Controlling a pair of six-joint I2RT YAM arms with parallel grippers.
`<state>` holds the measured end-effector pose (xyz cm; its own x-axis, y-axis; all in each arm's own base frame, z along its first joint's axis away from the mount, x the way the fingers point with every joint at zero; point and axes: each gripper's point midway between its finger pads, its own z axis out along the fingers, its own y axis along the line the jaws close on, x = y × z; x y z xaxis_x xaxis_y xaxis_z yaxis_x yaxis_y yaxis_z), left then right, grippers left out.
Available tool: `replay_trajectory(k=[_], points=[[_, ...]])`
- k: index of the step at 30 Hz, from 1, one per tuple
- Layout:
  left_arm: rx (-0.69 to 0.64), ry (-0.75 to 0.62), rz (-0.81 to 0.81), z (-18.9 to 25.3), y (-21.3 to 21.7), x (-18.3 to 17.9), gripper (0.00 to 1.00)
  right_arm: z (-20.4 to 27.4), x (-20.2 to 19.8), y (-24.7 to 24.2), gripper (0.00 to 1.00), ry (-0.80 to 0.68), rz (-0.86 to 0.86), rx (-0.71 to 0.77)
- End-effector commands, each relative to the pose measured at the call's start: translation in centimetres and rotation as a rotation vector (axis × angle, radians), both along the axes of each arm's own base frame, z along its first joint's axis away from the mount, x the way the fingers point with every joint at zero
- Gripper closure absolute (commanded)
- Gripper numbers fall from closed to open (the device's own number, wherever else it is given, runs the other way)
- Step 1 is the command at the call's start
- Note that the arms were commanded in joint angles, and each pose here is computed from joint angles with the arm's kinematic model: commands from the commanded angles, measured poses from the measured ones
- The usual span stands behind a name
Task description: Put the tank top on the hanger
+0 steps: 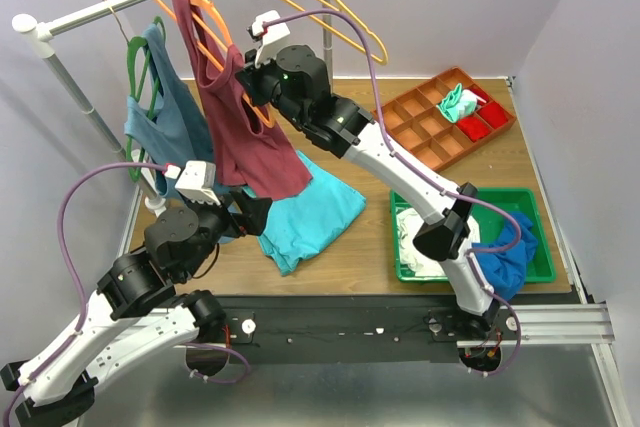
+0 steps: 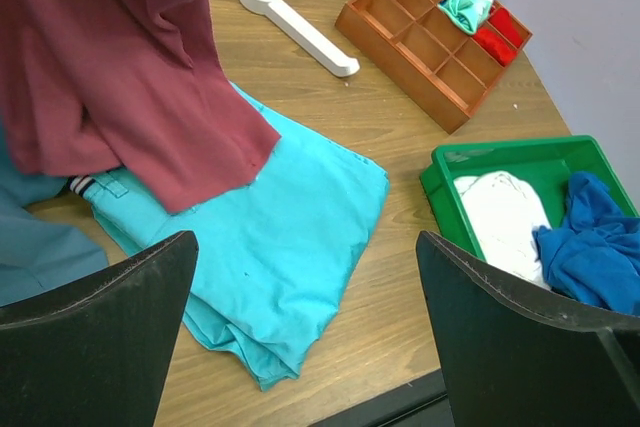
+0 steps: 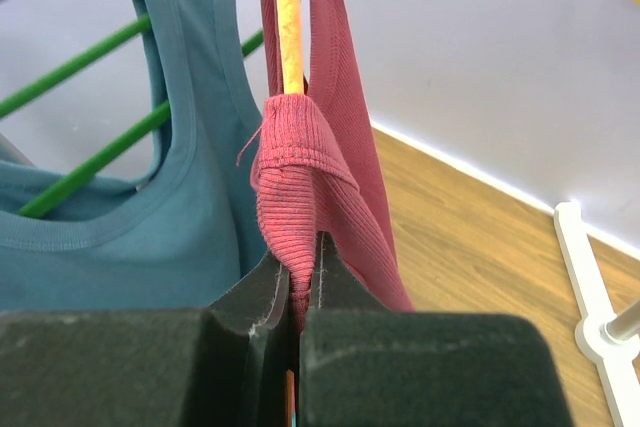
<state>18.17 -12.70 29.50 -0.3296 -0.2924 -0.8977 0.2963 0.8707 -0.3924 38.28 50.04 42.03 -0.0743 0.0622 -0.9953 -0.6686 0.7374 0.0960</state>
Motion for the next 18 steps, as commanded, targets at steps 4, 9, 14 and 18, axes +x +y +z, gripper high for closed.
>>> replay_trajectory(k=[4,9,14,18], points=[[-0.001,-0.005,-0.032,-0.3,-0.3,-0.4,0.01,4.5,0.2,1.1,0.99,-0.12,-0.01,0.141],[0.003,-0.007,-0.032,-0.4,-0.3,-0.4,0.01,3.9,0.7,1.7,0.99,-0.129,-0.012,0.144],[0.003,-0.011,-0.033,-0.4,-0.3,-0.3,0.01,3.6,1.1,2.3,0.99,-0.144,-0.011,0.152],[0.003,-0.013,-0.033,-0.4,-0.3,-0.4,0.01,2.8,1.5,2.6,0.99,-0.141,-0.016,0.144]])
